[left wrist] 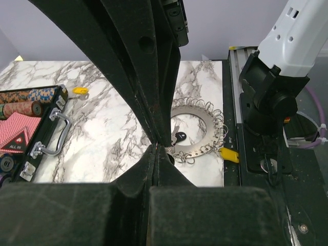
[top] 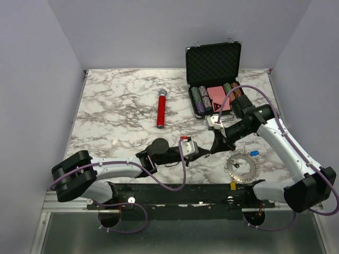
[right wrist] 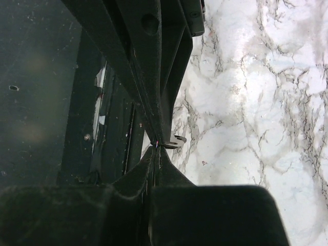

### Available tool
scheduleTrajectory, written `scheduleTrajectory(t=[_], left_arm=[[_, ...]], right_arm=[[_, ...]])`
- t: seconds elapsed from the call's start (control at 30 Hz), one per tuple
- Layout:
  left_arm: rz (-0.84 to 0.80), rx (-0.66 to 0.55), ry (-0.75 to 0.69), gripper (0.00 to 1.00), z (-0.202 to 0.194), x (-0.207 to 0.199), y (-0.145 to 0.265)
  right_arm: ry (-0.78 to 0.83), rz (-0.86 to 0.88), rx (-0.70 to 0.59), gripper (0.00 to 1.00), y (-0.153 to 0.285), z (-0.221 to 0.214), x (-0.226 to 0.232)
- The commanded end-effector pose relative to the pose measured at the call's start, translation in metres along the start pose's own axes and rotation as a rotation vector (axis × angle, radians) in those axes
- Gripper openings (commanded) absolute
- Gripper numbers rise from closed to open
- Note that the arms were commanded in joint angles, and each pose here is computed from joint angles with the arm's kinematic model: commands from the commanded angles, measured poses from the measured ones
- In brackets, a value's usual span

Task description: Put the keys on the keyring

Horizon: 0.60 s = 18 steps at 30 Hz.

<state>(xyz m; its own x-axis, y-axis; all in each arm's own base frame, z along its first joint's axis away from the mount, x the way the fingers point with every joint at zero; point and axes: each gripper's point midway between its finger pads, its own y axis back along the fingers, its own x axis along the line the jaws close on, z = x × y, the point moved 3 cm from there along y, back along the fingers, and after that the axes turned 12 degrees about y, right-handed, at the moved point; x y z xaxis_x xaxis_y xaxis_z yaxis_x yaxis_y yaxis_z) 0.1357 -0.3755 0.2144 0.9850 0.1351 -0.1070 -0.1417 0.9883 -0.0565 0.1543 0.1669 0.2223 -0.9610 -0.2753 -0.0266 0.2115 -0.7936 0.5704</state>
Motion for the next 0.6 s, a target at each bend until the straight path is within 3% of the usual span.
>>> scheduleTrajectory(t=[0.0,0.07,0.23,0.47,0.57], left_arm=[[-0.006,-0.008,0.031,0.0,0.003,-0.001,-0.002],[0.018,-0.046,0.059,0.0,0.004,0.0,0.004],[0.055,-0.186,0.159,0.0,0.019,0.001,0.023],[0.033,-0.481,0.35,0.0,0.051,-0.007,0.05],[0.025,-0.519,0.38,0.0,0.056,-0.009,0.05]], right_arm=[[-0.022,0.022,-0.038,0.06,-0.002,0.006,0.008],[-0.025,0.015,-0.045,0.12,-0.002,0.008,0.008],[-0.059,-0.035,-0.088,0.41,0.001,0.019,0.006],[-0.022,-0.05,-0.24,0.43,-0.001,0.032,0.003],[-0.018,-0.063,-0.297,0.43,-0.004,0.035,0.0]])
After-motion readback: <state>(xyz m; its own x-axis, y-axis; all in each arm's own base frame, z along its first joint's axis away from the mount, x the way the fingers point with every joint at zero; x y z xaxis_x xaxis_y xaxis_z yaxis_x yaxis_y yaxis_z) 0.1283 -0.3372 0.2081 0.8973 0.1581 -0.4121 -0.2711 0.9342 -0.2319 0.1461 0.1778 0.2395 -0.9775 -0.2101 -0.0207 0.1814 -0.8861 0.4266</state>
